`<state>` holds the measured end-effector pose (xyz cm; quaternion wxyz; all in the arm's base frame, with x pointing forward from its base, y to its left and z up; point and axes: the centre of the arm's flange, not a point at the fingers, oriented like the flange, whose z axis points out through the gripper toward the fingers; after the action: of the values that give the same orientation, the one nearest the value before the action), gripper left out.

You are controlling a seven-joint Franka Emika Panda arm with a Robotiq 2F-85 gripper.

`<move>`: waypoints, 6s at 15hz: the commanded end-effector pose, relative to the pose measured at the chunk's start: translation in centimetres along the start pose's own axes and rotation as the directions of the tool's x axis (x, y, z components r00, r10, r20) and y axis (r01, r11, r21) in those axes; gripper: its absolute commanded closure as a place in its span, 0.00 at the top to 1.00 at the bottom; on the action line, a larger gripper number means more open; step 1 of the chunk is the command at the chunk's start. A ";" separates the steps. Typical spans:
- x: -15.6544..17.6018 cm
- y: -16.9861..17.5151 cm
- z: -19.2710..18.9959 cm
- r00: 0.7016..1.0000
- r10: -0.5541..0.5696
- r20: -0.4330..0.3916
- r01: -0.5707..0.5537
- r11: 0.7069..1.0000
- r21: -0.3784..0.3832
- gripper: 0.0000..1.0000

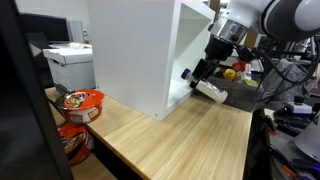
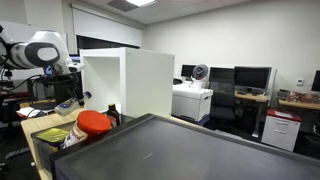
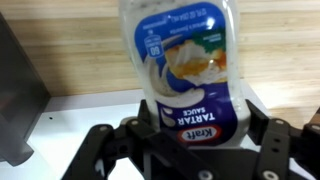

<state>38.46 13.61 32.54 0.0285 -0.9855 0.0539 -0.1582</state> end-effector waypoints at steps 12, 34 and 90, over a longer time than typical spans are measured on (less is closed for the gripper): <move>-4.5 -3.0 -2.2 0.943 -0.308 0.127 0.295 0.949 0.111 0.62; -5.0 -11.4 -12.7 0.842 -0.538 -0.045 0.525 0.796 0.301 0.62; 12.3 -7.0 -28.0 0.675 0.248 -0.694 -0.103 0.964 0.245 0.62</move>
<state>41.36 18.40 62.52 0.1147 -0.8461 0.1149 -0.5076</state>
